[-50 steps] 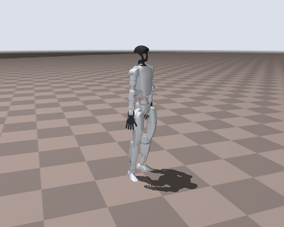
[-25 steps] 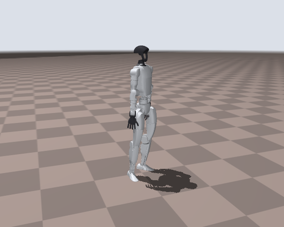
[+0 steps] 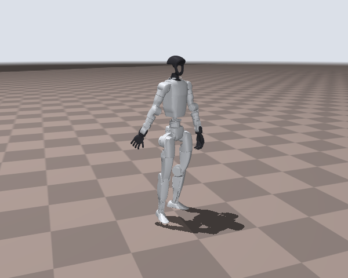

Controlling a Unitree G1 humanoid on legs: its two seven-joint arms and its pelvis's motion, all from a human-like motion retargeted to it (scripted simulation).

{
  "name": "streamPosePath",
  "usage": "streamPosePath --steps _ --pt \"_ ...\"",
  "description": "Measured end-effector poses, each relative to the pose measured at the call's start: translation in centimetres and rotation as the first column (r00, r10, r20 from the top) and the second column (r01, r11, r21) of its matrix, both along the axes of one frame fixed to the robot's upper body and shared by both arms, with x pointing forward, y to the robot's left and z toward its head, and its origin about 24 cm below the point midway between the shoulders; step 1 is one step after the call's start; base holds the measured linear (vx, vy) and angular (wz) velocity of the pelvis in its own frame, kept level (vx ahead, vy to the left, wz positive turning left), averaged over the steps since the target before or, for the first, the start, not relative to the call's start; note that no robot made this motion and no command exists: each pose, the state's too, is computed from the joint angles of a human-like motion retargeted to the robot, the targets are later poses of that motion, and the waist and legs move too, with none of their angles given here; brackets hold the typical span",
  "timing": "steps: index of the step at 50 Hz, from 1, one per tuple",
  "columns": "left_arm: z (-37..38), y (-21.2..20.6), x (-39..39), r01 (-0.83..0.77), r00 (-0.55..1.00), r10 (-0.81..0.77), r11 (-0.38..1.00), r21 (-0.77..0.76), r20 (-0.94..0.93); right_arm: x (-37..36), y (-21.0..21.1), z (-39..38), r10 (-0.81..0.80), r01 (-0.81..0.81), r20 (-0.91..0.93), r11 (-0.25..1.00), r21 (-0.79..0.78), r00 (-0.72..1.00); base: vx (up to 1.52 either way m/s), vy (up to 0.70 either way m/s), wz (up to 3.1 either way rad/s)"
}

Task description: Upper body actions

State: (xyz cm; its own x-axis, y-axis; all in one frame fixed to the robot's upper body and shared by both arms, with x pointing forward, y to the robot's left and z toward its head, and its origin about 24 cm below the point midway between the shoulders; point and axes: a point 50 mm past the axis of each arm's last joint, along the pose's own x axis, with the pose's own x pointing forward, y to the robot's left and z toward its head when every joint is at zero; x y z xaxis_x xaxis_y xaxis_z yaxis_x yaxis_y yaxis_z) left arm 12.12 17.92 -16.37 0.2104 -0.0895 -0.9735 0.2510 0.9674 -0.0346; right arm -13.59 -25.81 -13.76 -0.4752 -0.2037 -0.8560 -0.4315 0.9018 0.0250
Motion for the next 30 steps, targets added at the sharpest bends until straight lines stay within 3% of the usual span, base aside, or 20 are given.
streamPosePath --steps 8,11,14,18,22,26,30 --pt "4.8 -3.3 11.2 0.132 0.894 -0.114 0.991 -0.012 0.434 -4.1 -0.5 2.0 -0.305 0.294 -0.008 0.925 -0.241 0.952 -0.01 0.02 0.14" --pt "4.7 -3.9 11.0 0.122 0.878 -0.106 0.993 -0.004 0.466 -3.0 0.0 1.3 -0.36 0.36 0.054 0.888 -0.287 0.931 -0.04 0.06 0.43" --pt "3.1 -3.6 8.2 0.119 0.918 -0.11 0.993 0.001 0.38 -0.2 0.7 -0.1 -0.328 0.35 0.124 0.899 -0.265 0.936 -0.02 0.04 0.57" --pt "0.0 -1.7 0.6 0.092 0.989 -0.093 0.996 0.011 0.116 6.7 2.1 -2.3 -0.165 0.192 0.209 0.974 -0.118 0.964 0.0 0.03 0.28" --pt "-1.4 1.2 -9.9 -0.035 0.975 0.048 0.997 0.065 -0.217 17.3 5.3 -3.6 0.029 -0.089 0.41 0.988 0.127 0.912 0.0 0.0 0.0" --pt "0.1 2.9 -21.1 -0.207 0.83 0.261 0.965 0.162 -0.493 28.3 10.3 -2.0 0.108 -0.403 0.69 0.871 0.282 0.716 0.0 0.0 0.0" --pt "3.4 2.9 -30.2 -0.339 0.61 0.438 0.897 0.282 -0.66 36.4 14.9 2.5 0.087 -0.64 0.894 0.728 0.245 0.44 -0.02 -0.03 -0.14"
